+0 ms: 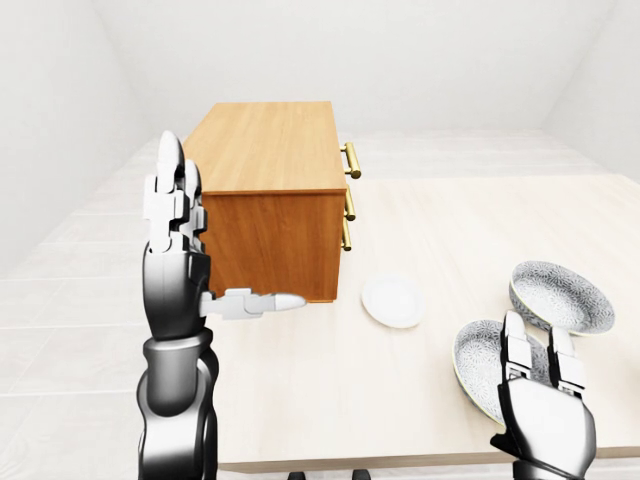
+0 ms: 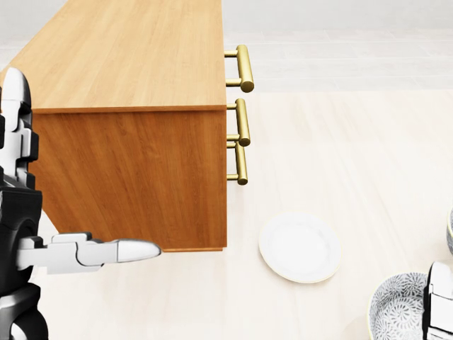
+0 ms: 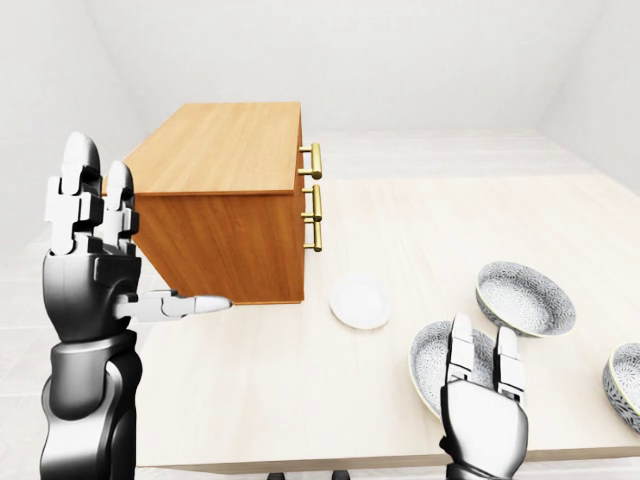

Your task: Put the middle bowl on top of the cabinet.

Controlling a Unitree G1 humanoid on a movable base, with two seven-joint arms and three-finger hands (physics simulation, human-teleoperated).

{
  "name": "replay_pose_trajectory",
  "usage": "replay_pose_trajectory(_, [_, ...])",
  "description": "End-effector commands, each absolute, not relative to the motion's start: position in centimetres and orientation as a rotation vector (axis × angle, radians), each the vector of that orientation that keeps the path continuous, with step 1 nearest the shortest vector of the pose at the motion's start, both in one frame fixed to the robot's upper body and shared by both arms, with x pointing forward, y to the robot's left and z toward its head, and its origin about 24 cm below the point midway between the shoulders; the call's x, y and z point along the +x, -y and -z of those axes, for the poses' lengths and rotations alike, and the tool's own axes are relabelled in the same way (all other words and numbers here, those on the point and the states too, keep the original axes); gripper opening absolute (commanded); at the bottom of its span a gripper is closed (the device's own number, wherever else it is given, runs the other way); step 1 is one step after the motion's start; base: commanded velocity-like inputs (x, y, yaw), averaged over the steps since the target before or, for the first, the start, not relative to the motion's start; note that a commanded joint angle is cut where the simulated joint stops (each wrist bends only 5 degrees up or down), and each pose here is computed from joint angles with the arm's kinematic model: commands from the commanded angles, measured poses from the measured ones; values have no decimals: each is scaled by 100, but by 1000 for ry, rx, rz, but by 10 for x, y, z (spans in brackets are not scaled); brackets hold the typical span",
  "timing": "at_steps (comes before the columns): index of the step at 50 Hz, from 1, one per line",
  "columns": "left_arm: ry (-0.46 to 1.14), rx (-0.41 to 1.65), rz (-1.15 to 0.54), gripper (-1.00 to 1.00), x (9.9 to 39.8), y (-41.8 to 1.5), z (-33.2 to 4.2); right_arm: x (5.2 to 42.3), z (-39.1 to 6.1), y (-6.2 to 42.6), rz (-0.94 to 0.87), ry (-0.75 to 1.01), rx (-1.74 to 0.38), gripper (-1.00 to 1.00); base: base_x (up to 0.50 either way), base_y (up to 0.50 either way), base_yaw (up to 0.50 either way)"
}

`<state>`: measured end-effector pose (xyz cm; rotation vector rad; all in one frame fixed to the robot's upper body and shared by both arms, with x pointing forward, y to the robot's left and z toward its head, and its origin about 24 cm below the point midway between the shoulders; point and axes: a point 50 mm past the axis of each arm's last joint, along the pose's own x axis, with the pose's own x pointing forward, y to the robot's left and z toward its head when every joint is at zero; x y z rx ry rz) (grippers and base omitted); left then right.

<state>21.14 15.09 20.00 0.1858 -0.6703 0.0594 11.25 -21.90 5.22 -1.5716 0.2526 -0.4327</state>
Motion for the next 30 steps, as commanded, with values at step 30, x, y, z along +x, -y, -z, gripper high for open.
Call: replay_pose_trajectory(30, [658, 195, -62, 100, 212, -151, -198, 112, -3, 212, 265, -170, -1539, 100, 0, 0, 0])
